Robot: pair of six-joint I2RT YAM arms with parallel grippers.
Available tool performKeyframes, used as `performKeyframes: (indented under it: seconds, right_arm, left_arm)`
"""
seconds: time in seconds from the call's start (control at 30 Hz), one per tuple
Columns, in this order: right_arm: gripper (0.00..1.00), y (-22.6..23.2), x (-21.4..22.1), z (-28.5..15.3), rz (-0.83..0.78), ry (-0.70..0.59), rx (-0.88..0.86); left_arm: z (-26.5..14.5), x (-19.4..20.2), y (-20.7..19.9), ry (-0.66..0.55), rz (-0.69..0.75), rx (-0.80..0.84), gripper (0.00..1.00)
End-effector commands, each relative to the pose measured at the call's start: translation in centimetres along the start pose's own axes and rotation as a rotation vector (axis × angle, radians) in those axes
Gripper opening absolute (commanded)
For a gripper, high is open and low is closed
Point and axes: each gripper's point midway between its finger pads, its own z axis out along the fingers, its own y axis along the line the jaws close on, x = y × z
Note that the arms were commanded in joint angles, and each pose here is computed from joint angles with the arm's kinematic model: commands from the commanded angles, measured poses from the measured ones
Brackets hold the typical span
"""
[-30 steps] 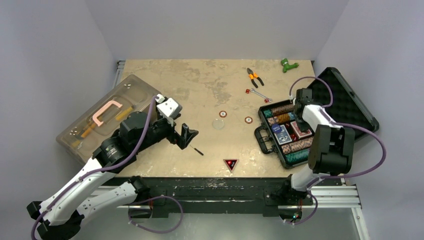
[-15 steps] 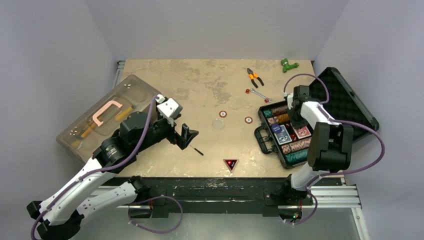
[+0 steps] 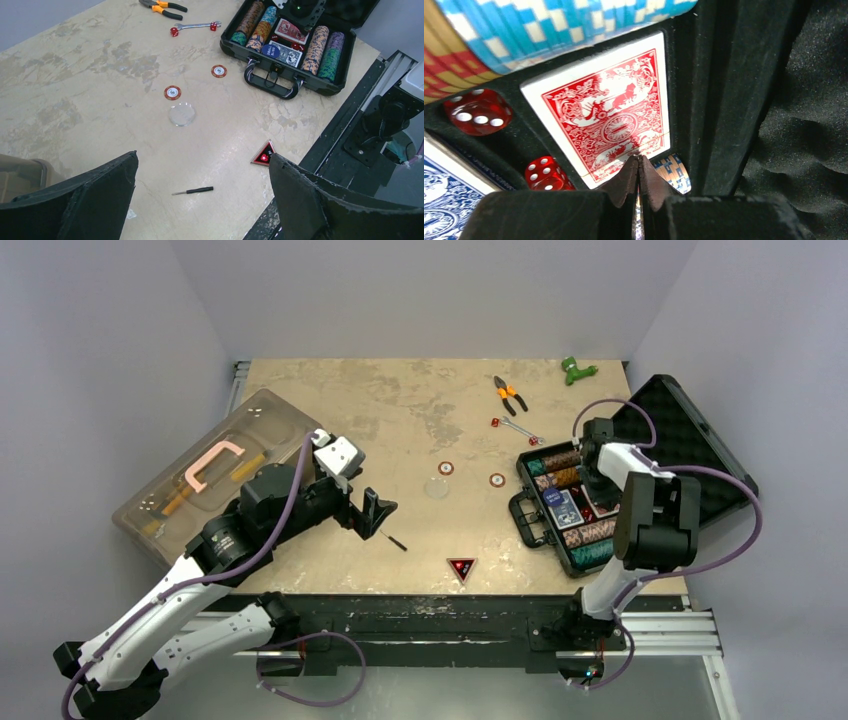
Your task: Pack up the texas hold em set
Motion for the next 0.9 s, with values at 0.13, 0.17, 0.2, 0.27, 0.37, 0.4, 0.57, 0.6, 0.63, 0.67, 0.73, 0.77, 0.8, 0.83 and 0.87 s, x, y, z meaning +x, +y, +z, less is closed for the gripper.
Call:
performKeyframes:
  seconds: [0.13, 0.17, 0.2, 0.27, 0.37, 0.4, 0.57, 0.6, 0.63, 0.67, 0.73, 0.77, 0.8, 0.83, 0.87]
  right_arm:
    - [0.00, 1.5, -1.1, -1.5, 0.073, -0.080, -0.076]
    - [0.00, 0.7, -1.8, -2.5, 0.097, -0.118, -0.062]
    - [0.00, -0.2, -2.3, -3.7, 0.115, -0.147, -0.039]
    - [0.05, -1.6, -4.1, -6.5, 0.143, -0.237, -0.024]
    - [0.95, -0.3, -6.6, -11.5, 0.114, -0.395, -0.060]
    - [0.98, 0.7, -7.3, -13.5, 0.086, -0.463, -0.048]
    - [0.99, 5.0, -8.1, -20.3, 0.216, -0.710, -0.206]
    - [0.99, 5.5, -7.8, -21.0, 0.323, -0.711, -0.261]
    - [0.99, 6.7, -7.4, -21.5, 0.411, -0.687, -0.359]
    - [0.99, 8.5, -7.0, -22.3, 0.445, -0.655, -0.478]
    - [0.99, 12.6, -5.3, -22.8, 0.409, -0.562, -0.679]
    - [0.99, 14.7, -4.6, -22.9, 0.389, -0.541, -0.774]
    - [0.99, 17.0, -3.8, -23.5, 0.346, -0.537, -0.836]
    - [0.99, 18.7, -3.0, -23.5, 0.322, -0.526, -0.854]
    - [0.99, 20.1, -2.2, -23.4, 0.294, -0.510, -0.855]
  left_arm:
    - [-0.1, -1.4, -0.2, -0.036, 0.025, 0.011, 1.00]
    - [0.0, -1.4, -0.3, -0.034, 0.025, 0.012, 1.00]
    - [0.0, -1.4, -0.3, -0.033, 0.026, 0.011, 1.00]
    - [0.1, -1.3, -0.1, -0.029, 0.027, 0.003, 1.00]
    - [0.3, -1.1, 0.1, -0.022, 0.034, -0.009, 1.00]
    - [0.4, -1.0, 0.4, -0.019, 0.036, -0.023, 1.00]
    - [0.8, -0.6, 1.6, -0.003, 0.052, -0.087, 1.00]
    - [0.8, -0.5, 1.9, -0.001, 0.054, -0.102, 1.00]
    - [0.8, -0.5, 2.3, -0.004, 0.056, -0.126, 1.00]
    - [0.8, -0.4, 2.6, -0.004, 0.058, -0.143, 1.00]
    - [0.8, -0.4, 3.2, -0.010, 0.060, -0.171, 1.00]
    - [0.8, -0.3, 3.3, -0.013, 0.060, -0.182, 1.00]
    - [0.7, -0.4, 3.6, -0.018, 0.061, -0.194, 1.00]
    - [0.6, -0.4, 3.8, -0.022, 0.062, -0.205, 1.00]
    - [0.5, -0.4, 4.0, -0.027, 0.062, -0.218, 1.00]
